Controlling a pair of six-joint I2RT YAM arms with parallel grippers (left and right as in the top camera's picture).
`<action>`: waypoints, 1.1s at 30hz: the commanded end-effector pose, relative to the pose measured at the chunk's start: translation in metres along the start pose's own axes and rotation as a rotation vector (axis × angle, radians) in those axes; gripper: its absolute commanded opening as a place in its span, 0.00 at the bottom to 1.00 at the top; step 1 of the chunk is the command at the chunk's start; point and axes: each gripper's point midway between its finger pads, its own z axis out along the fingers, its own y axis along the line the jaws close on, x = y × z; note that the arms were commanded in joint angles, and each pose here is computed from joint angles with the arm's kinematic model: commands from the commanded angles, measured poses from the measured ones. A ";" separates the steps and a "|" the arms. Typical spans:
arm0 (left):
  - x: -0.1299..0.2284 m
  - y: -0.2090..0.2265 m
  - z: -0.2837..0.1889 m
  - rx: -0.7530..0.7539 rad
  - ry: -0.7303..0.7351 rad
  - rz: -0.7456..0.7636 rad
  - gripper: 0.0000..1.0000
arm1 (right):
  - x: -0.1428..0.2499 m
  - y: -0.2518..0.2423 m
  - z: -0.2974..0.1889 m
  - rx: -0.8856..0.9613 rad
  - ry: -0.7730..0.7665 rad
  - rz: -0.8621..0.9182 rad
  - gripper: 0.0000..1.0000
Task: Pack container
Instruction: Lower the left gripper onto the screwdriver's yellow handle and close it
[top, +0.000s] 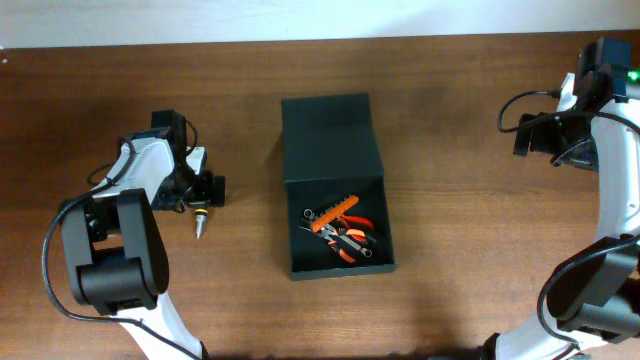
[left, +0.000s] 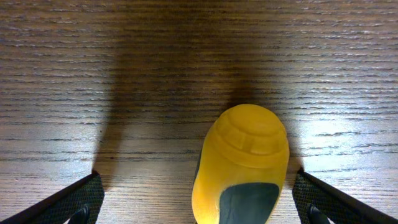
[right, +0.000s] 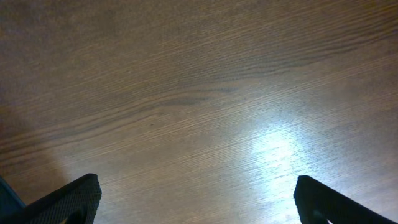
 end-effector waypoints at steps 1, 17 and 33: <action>0.006 -0.002 0.012 0.023 0.038 0.011 0.99 | -0.001 -0.001 -0.001 0.001 -0.005 0.015 0.99; -0.007 -0.004 0.012 0.037 -0.015 0.011 0.81 | -0.001 -0.001 -0.001 0.001 -0.005 0.015 0.99; -0.008 -0.015 0.011 0.102 -0.023 0.011 0.41 | -0.001 -0.001 -0.001 0.001 -0.005 0.015 0.99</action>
